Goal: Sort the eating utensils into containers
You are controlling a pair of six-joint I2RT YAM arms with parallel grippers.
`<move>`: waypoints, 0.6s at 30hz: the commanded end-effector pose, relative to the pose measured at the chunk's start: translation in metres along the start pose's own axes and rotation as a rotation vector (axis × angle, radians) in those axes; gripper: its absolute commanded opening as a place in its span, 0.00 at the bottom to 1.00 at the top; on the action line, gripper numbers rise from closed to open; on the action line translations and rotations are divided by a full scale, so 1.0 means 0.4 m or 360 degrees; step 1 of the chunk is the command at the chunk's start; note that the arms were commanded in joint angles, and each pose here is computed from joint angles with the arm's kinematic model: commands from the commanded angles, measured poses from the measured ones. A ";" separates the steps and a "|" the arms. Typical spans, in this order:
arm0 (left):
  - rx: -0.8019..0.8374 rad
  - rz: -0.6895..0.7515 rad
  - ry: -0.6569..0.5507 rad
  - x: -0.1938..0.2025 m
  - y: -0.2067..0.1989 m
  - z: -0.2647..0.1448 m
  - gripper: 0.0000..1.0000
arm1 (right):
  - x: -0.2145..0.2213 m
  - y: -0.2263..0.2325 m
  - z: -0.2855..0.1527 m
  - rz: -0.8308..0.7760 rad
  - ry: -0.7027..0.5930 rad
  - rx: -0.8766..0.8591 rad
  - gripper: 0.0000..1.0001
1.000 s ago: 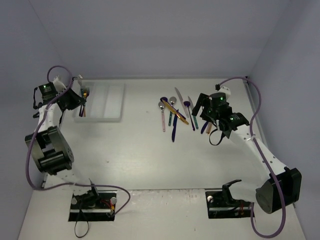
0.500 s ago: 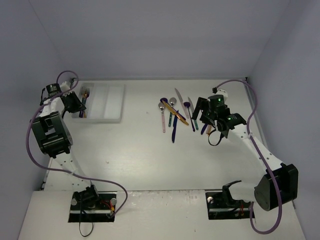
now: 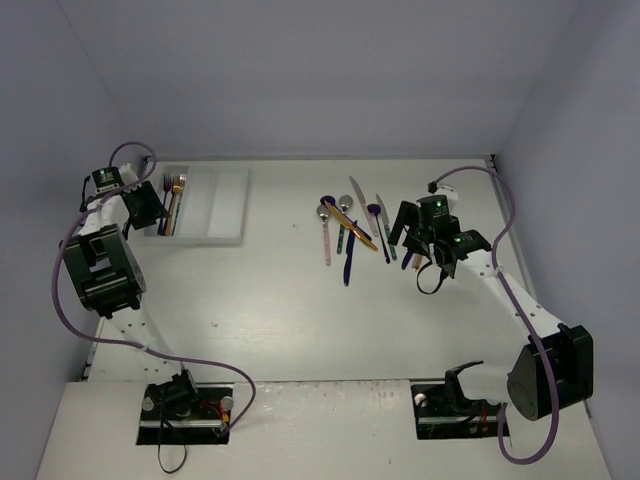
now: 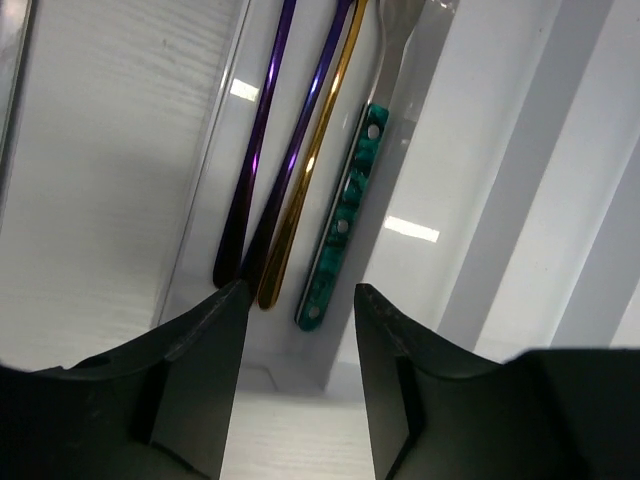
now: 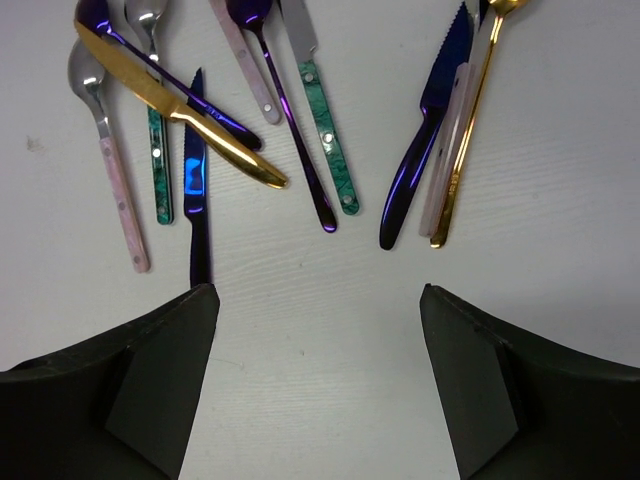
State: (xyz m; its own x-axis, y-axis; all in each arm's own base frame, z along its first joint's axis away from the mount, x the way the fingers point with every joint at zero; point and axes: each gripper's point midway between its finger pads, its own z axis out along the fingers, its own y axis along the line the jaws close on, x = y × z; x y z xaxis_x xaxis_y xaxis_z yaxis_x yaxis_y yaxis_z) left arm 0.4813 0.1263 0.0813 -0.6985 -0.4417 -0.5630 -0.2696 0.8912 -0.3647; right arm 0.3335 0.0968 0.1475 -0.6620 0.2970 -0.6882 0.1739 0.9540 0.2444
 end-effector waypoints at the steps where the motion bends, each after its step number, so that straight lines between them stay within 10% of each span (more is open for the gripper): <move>1: -0.0033 0.0133 -0.0441 -0.161 -0.131 -0.212 0.46 | -0.045 -0.042 0.028 0.0092 -0.0107 0.0140 0.76; 18: 0.0207 0.0563 -0.0595 0.185 -0.441 -0.508 0.58 | -0.079 -0.182 0.221 0.0239 0.0021 0.0474 0.46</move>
State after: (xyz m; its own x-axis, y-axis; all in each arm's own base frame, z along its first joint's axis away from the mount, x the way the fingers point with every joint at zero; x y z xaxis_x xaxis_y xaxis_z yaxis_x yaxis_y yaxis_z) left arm 0.3611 -0.0203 0.2797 -0.4049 -0.1963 -0.8930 -0.0064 0.9773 -0.2119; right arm 0.3715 0.0368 0.0774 -0.6841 0.4212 -0.5954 0.4404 0.8893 0.1231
